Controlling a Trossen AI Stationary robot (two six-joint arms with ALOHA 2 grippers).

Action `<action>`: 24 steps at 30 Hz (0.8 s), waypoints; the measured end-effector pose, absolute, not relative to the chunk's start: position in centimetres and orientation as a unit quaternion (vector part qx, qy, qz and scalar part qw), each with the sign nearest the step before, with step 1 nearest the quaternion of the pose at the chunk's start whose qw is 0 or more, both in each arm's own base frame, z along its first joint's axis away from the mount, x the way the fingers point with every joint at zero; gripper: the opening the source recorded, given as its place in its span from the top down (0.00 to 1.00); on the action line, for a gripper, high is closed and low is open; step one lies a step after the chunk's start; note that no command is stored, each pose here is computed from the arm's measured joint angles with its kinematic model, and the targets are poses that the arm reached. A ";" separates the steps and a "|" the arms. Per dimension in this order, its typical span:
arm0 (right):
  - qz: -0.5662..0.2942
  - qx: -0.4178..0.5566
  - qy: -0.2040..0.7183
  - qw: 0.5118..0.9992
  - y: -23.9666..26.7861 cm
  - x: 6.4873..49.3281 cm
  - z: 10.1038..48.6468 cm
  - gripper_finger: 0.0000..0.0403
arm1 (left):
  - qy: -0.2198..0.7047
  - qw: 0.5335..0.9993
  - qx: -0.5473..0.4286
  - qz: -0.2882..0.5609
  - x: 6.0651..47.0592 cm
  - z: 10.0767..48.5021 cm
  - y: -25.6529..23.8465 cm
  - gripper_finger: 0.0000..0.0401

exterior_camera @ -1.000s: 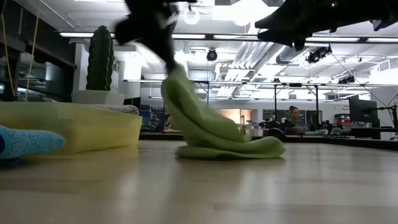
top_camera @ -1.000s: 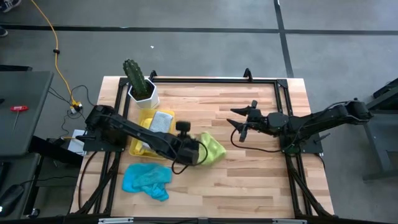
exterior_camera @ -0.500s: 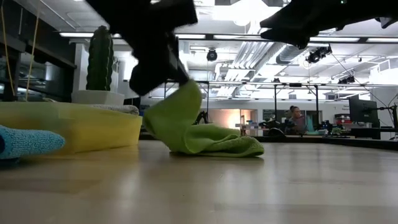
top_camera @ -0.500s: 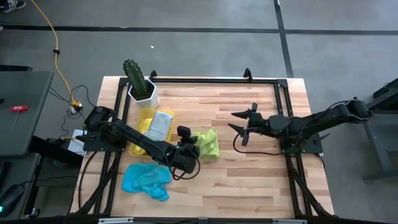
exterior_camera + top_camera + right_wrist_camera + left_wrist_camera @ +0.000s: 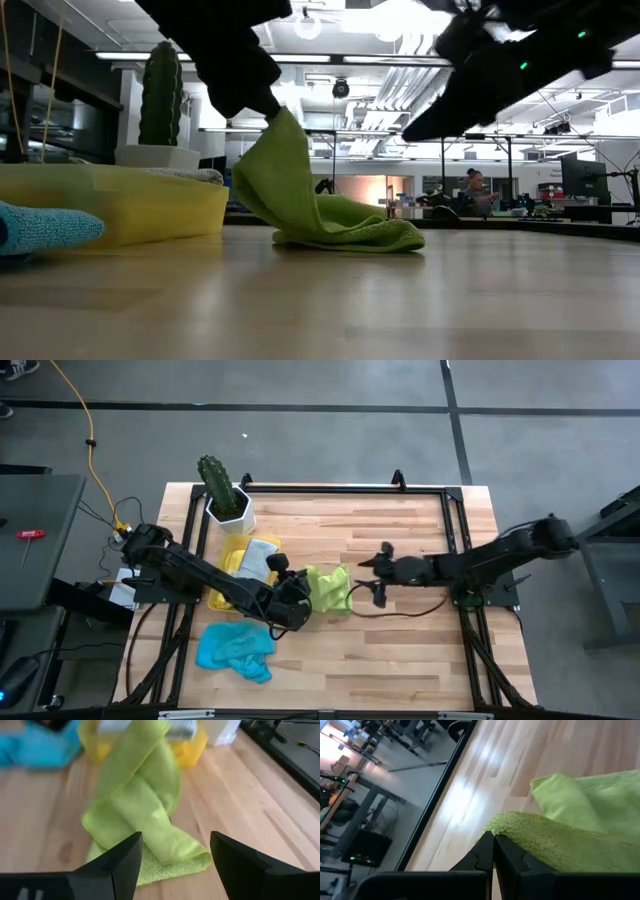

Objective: Fold microfiber towels
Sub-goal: Fold the green microfiber towel

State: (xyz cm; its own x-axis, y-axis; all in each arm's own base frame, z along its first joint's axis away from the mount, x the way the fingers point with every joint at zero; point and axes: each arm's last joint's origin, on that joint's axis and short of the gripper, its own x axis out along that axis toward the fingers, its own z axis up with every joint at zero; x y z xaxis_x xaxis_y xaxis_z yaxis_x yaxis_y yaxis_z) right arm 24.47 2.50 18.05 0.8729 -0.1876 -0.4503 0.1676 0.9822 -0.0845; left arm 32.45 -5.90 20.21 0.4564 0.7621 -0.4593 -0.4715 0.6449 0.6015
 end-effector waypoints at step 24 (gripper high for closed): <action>-0.004 -0.057 0.408 0.911 5.7 31.3 15.2 0.53 | 0.388 0.821 0.196 0.371 32.1 19.9 -5.4 1.00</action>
